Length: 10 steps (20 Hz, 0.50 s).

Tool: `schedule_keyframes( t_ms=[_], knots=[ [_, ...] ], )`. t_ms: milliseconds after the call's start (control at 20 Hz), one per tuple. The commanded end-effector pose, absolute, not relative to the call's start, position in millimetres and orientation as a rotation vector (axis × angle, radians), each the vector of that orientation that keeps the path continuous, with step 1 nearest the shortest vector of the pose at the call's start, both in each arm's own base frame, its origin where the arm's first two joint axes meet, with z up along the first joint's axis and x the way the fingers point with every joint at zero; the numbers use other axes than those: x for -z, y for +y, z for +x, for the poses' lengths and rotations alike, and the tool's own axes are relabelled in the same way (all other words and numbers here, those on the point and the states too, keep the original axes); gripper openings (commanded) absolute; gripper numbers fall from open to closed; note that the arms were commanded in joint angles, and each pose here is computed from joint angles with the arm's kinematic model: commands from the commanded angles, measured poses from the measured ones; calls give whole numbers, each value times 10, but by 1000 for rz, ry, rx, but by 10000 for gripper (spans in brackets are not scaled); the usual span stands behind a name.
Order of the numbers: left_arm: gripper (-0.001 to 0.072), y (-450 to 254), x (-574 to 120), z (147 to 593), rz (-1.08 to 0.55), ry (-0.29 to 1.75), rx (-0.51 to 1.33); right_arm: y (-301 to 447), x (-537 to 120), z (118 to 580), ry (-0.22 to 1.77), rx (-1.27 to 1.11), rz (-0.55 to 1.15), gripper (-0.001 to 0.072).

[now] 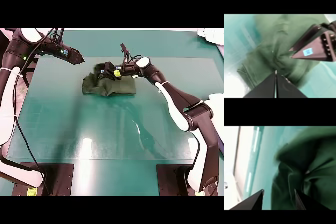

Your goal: Fold the shirts.

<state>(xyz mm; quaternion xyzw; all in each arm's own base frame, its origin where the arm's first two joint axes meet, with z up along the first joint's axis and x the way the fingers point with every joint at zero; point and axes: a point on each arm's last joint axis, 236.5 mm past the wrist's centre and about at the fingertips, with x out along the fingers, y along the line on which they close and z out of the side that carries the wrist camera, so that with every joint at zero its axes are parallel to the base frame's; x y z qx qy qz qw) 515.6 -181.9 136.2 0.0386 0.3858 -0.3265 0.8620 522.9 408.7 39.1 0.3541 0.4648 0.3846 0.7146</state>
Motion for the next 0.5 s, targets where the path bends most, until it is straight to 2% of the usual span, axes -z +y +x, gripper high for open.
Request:
schedule_keyframes(
  t_ms=[0,100,200,300,450],
  knots=[
    [21,-1792,-1360,5137,90,817,682,4176,-573,5236,998,-905,870,460],
    [21,-1791,-1350,5124,91,823,684,4116,-776,5230,965,-975,834,470],
    [21,-1784,-1342,5119,95,827,684,3922,-1045,5297,922,-1018,809,686],
    [21,-1784,-1341,5119,96,828,683,3515,-1197,5427,892,-971,801,688],
    [22,-1783,-1346,5130,95,823,681,2406,-868,5511,990,-705,630,687]
  ],
)
